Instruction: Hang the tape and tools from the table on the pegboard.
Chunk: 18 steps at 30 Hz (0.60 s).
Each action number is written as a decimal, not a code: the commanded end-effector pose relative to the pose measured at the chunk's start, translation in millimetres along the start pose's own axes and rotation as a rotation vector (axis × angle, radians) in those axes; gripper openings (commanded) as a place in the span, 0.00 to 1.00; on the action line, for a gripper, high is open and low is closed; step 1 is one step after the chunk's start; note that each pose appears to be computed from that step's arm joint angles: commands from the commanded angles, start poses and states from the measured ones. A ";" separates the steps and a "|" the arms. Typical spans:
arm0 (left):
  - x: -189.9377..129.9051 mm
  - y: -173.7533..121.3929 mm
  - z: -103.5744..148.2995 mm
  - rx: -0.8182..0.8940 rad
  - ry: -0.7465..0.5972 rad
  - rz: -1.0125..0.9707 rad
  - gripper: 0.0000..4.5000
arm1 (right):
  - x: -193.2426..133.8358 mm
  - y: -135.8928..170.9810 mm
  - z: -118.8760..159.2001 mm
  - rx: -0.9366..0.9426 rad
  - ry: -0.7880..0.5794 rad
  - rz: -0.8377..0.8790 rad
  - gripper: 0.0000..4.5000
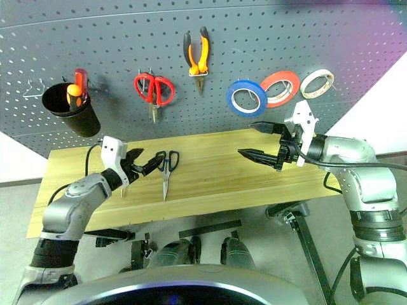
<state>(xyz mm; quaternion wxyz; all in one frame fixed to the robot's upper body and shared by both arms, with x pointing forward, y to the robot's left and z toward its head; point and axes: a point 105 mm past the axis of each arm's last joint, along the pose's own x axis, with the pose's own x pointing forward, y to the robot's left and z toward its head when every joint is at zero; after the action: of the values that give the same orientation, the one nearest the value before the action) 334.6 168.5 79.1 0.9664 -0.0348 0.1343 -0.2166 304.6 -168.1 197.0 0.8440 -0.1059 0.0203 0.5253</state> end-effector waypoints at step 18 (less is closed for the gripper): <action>16.4 -27.7 -22.3 0.058 0.235 0.175 1.00 | 0.5 18.6 55.1 0.044 -0.162 0.133 0.99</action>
<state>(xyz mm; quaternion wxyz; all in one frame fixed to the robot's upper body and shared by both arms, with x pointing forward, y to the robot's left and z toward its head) 333.5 140.5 51.9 0.9603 0.0223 0.2445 -0.1326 289.3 -145.5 232.2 0.8128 -0.0336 -0.0019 0.5815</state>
